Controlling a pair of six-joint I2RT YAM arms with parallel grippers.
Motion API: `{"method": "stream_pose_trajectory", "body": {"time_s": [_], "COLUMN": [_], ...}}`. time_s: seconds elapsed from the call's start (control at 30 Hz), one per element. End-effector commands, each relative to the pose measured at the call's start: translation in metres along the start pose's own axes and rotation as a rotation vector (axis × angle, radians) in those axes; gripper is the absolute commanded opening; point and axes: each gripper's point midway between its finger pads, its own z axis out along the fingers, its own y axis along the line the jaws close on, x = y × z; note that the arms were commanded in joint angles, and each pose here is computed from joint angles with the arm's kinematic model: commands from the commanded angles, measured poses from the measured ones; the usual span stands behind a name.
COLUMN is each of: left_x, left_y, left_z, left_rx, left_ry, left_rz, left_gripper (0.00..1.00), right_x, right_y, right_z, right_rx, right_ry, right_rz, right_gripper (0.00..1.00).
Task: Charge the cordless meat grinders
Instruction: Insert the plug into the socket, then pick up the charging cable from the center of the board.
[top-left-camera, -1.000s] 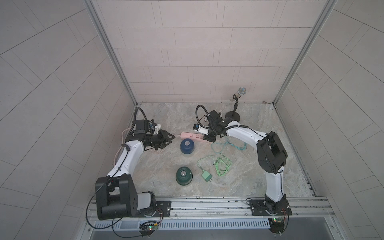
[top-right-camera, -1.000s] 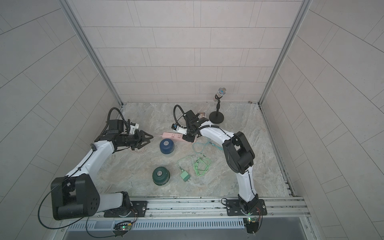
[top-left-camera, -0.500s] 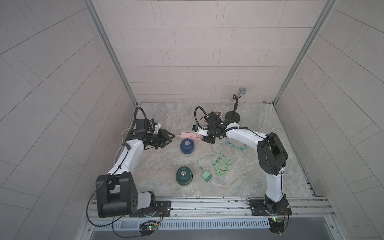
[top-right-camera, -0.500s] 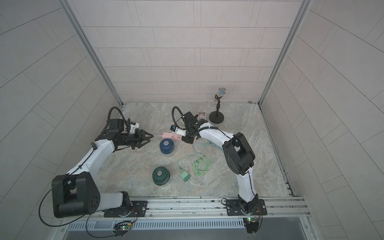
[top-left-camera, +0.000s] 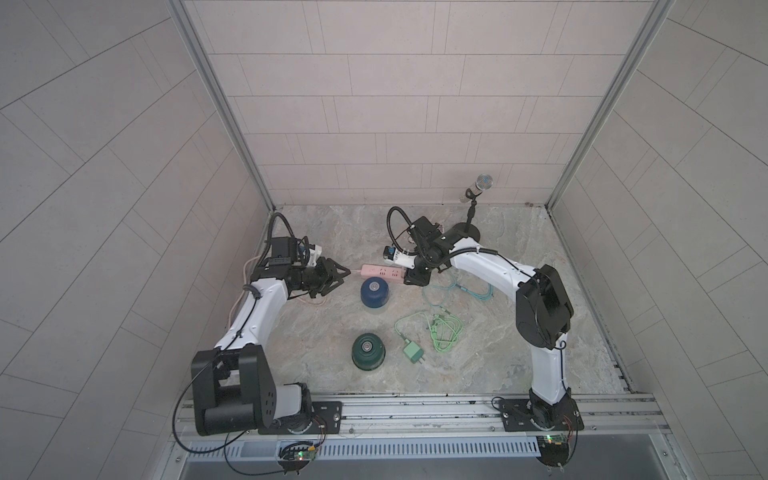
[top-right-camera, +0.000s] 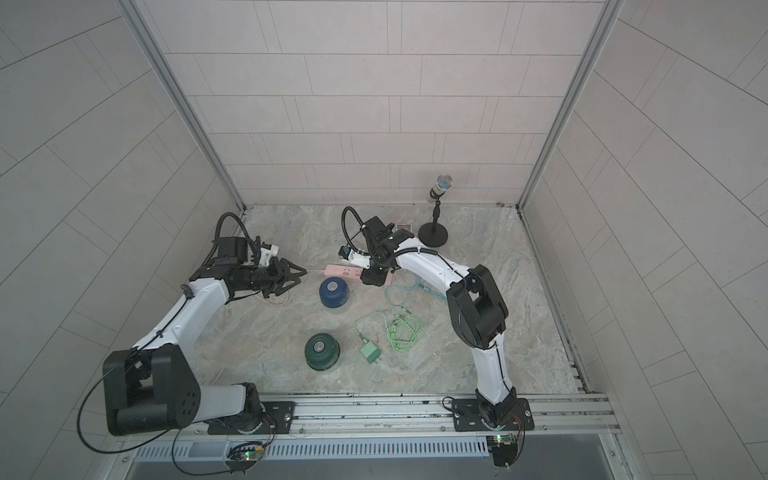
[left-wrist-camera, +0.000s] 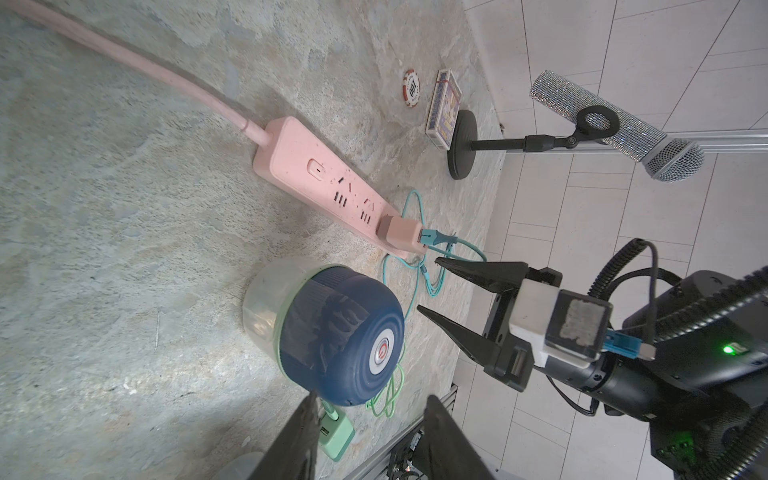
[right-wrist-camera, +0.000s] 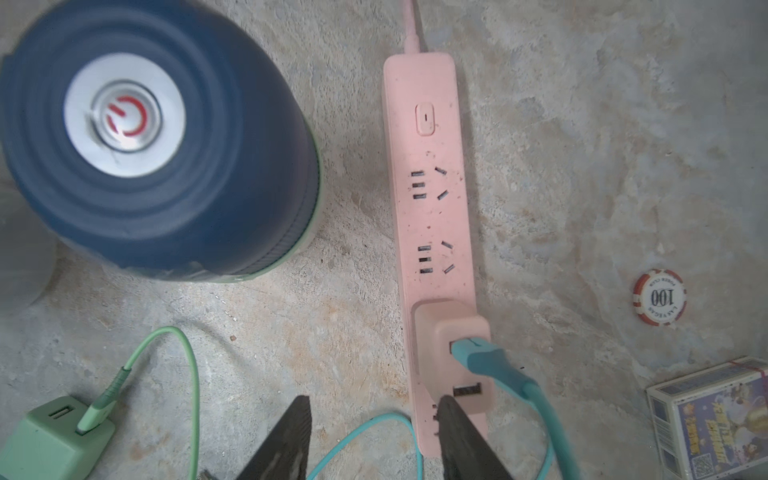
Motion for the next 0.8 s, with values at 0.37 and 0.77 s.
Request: {"method": "stream_pose_trajectory", "body": {"time_s": [0.37,0.77], "left_x": [-0.006,-0.006], "left_y": [-0.020,-0.030], "left_z": [-0.013,-0.018], "left_rx": [0.017,0.030], "left_ry": [-0.011,-0.039], "left_rz": [0.103,0.171], "left_gripper": [0.45,0.59], "right_x": [0.012,0.044], "right_y": [0.033,-0.003], "right_z": [-0.085,-0.187], "right_rx": [0.001,0.494], "right_ry": [-0.067,-0.341], "right_rz": [0.173,0.426], "right_gripper": [0.66,0.99]}}
